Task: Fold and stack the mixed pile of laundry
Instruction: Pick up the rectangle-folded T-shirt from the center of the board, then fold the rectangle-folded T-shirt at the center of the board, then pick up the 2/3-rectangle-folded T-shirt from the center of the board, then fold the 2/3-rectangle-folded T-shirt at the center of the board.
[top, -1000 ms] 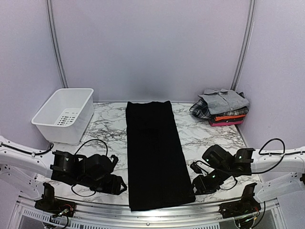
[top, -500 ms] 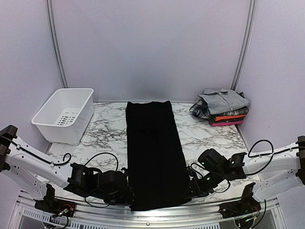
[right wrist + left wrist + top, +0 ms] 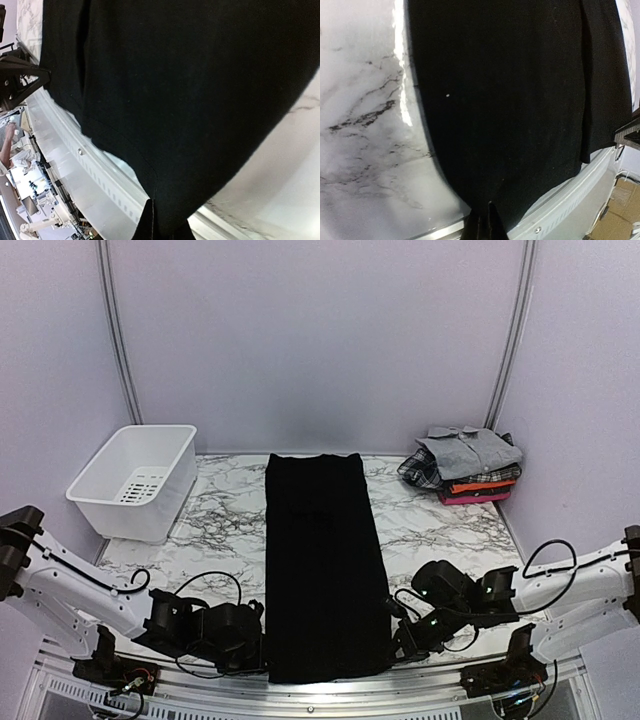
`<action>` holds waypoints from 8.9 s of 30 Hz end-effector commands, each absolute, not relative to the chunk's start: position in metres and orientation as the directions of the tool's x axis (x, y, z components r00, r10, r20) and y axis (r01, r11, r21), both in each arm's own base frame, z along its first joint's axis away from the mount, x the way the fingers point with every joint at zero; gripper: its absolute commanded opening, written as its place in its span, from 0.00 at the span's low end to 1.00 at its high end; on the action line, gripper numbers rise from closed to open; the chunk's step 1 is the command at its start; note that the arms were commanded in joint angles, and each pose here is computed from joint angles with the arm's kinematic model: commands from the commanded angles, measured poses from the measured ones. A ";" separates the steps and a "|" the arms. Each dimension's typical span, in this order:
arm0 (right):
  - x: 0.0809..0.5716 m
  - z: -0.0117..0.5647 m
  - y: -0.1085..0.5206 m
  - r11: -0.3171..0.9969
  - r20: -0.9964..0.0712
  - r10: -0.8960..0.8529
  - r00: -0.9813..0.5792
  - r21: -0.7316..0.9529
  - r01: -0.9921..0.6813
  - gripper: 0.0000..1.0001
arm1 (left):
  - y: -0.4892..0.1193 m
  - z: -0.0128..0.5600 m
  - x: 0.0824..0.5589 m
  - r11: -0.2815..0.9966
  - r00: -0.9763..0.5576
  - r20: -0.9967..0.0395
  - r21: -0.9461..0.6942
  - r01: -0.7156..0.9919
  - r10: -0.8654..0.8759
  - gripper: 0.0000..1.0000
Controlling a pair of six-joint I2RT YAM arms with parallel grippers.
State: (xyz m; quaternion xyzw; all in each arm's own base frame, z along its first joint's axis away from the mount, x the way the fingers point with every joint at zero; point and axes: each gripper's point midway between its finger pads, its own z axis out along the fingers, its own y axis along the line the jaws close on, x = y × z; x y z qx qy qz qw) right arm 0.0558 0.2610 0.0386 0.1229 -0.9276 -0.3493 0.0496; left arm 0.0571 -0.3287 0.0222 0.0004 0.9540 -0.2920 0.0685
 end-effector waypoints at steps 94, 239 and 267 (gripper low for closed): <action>0.452 0.093 0.270 0.653 -0.306 0.082 -0.948 0.736 -0.181 0.00 | -0.312 0.091 0.439 0.801 -0.938 -0.301 -0.598 0.045 -0.172 0.00; 0.307 0.118 0.261 0.725 -0.289 -0.081 -0.954 0.640 -0.255 0.00 | -0.254 0.129 0.294 0.817 -0.907 -0.376 -0.572 0.069 -0.187 0.00; 0.445 0.123 0.267 0.685 -0.349 -0.050 -0.936 0.669 -0.286 0.00 | -0.251 0.113 0.417 0.836 -0.895 -0.391 -0.547 0.039 -0.214 0.00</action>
